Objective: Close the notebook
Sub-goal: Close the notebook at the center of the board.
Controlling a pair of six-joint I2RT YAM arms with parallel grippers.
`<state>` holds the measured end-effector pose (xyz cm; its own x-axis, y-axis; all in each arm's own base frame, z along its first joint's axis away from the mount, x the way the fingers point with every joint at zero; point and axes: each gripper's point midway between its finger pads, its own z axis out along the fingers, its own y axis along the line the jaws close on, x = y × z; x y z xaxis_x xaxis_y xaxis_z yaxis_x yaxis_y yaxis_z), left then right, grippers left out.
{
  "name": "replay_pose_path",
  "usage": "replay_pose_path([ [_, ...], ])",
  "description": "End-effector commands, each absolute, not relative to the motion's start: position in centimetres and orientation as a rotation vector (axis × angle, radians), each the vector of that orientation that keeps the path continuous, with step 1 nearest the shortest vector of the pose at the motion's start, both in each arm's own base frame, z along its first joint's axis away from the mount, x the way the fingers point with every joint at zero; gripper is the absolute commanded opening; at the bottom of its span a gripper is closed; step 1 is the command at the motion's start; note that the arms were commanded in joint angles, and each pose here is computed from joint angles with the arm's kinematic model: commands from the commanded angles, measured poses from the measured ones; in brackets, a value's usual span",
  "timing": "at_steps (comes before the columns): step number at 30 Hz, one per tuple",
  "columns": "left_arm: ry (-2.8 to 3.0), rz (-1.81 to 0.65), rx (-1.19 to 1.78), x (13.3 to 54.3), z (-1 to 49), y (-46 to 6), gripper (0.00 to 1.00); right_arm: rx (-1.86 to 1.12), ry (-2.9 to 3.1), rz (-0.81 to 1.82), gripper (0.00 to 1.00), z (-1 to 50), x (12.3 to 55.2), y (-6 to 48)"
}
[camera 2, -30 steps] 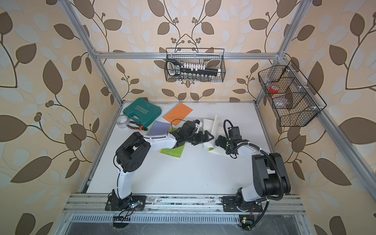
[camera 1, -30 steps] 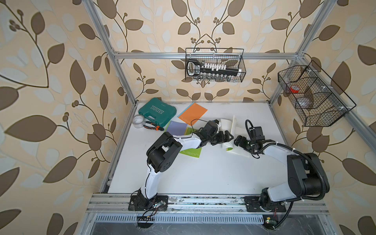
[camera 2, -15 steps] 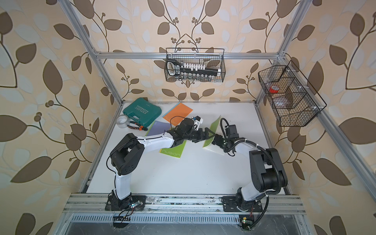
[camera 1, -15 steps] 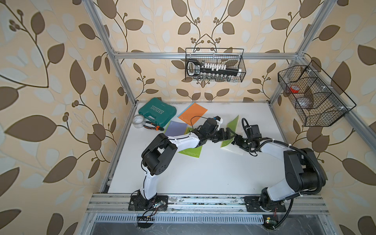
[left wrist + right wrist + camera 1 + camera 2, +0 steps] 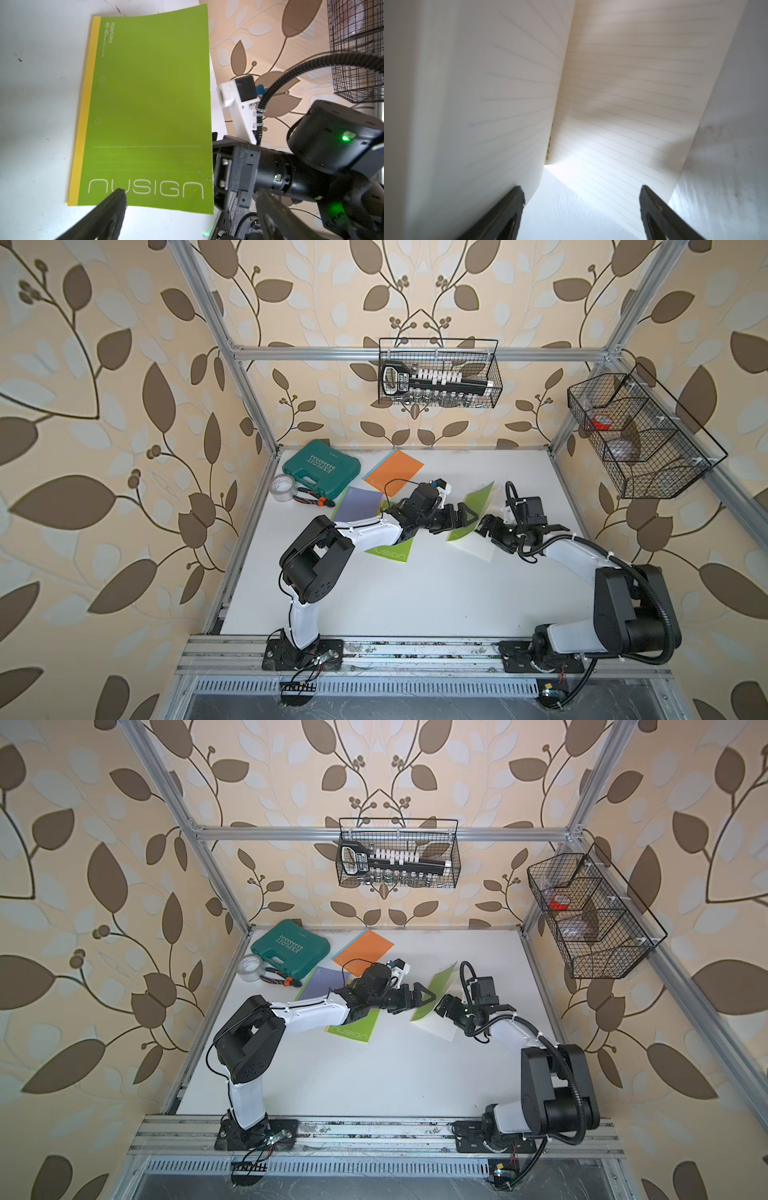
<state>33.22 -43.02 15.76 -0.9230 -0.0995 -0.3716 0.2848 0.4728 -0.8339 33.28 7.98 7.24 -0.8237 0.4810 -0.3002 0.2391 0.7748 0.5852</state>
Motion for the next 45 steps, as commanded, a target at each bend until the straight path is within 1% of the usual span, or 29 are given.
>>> replay_pose_path([
  [1,2.261,-1.466,0.161,33.4,19.1,-42.5,0.98,0.557,2.459,0.914,0.87,8.8,33.1,8.7],
  [8,2.284,-1.454,0.118,33.7,17.8,-41.5,0.99,0.565,2.318,1.178,0.87,10.6,33.6,9.8],
  [11,2.298,-1.459,0.095,33.6,17.5,-41.3,0.98,0.572,2.269,1.232,0.87,11.2,33.8,10.0],
  [20,2.308,-1.451,0.088,33.4,17.3,-40.9,0.98,0.602,2.146,1.223,0.88,13.5,34.1,8.6],
  [24,2.311,-1.448,0.085,33.2,17.1,-40.8,0.99,0.629,2.171,1.205,0.88,12.6,34.0,8.4],
  [26,2.312,-1.448,0.081,33.2,17.1,-40.6,0.98,0.665,2.209,1.167,0.85,11.2,34.0,8.0],
  [28,2.311,-1.448,0.081,33.0,17.1,-40.5,0.98,0.693,2.252,1.129,0.78,9.6,33.9,7.7],
  [30,2.312,-1.442,0.078,32.9,17.1,-40.2,0.98,0.729,2.299,1.088,0.67,8.1,33.7,7.3],
  [33,2.317,-1.424,0.071,32.8,17.1,-39.7,0.98,0.763,2.359,0.999,0.54,6.3,33.4,6.5],
  [37,2.337,-1.407,0.059,32.7,16.5,-39.0,0.98,0.744,2.434,0.932,0.32,4.8,33.2,6.2],
  [40,2.344,-1.397,0.034,32.8,16.1,-38.2,0.98,0.724,2.492,0.915,0.11,3.9,33.1,6.2],
  [43,2.345,-1.381,0.012,32.9,16.2,-37.2,0.98,0.716,2.510,0.910,0.03,3.5,33.1,6.6],
  [45,2.349,-1.367,-0.001,32.9,16.2,-36.4,0.98,0.692,2.523,0.914,0.00,3.5,33.2,7.1],
])
